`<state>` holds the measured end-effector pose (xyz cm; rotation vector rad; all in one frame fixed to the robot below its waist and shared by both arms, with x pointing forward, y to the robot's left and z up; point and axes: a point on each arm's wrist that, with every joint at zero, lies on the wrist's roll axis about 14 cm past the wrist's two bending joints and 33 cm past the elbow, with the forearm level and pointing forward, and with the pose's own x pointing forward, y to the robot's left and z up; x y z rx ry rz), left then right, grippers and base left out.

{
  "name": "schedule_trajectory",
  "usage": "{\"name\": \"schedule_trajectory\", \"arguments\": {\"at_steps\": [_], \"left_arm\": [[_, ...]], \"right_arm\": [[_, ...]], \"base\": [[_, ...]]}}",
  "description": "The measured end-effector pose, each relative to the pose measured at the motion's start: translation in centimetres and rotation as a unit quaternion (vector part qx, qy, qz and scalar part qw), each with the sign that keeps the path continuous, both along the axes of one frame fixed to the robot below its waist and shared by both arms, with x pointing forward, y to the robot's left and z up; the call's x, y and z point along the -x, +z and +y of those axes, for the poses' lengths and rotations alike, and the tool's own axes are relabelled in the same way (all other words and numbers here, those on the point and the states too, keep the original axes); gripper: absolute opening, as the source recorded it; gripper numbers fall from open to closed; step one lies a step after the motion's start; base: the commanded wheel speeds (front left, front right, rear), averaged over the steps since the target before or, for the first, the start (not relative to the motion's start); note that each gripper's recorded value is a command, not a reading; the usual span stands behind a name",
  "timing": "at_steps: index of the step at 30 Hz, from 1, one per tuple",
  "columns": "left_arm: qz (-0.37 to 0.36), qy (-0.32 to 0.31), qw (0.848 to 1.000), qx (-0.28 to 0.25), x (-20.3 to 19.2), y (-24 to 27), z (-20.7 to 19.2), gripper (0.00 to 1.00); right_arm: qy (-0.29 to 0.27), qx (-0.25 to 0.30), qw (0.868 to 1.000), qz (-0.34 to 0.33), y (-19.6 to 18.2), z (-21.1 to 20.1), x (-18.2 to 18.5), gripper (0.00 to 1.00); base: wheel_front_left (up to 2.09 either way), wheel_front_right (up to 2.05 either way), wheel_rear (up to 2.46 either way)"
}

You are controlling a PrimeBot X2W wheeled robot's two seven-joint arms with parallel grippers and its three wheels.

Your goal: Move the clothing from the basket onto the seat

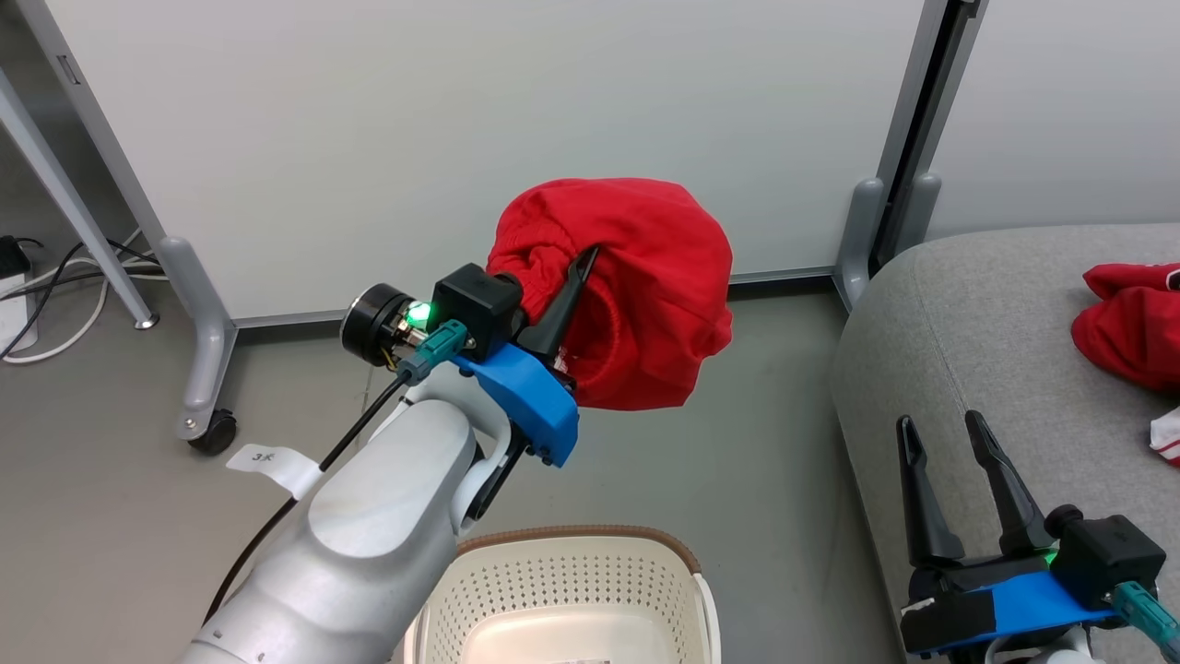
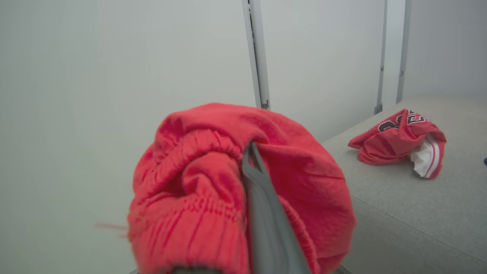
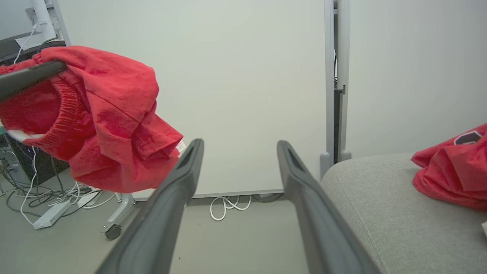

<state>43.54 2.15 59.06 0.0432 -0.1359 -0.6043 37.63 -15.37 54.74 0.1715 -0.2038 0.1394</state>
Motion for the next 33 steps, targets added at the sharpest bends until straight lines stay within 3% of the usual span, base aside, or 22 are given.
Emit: {"name": "schedule_trajectory", "arguments": {"at_steps": [15,22,33], "left_arm": [[-0.035,-0.005,0.999,0.007,0.8,2.6,-0.2,0.0],[-0.035,-0.006,0.999,0.006,0.9,2.6,-0.3,0.0],[-0.03,-0.013,0.999,0.001,0.9,2.1,-0.8,0.0]], "right_arm": [[0.013,-0.006,1.0,-0.002,0.2,0.9,0.1,1.0],[0.061,0.003,0.998,-0.01,0.7,4.2,0.0,1.0],[0.175,0.018,0.984,-0.029,2.3,11.8,-1.1,1.0]], "base": [[0.0,0.0,0.0],[0.0,0.0,0.0],[0.0,0.0,0.0]]}}
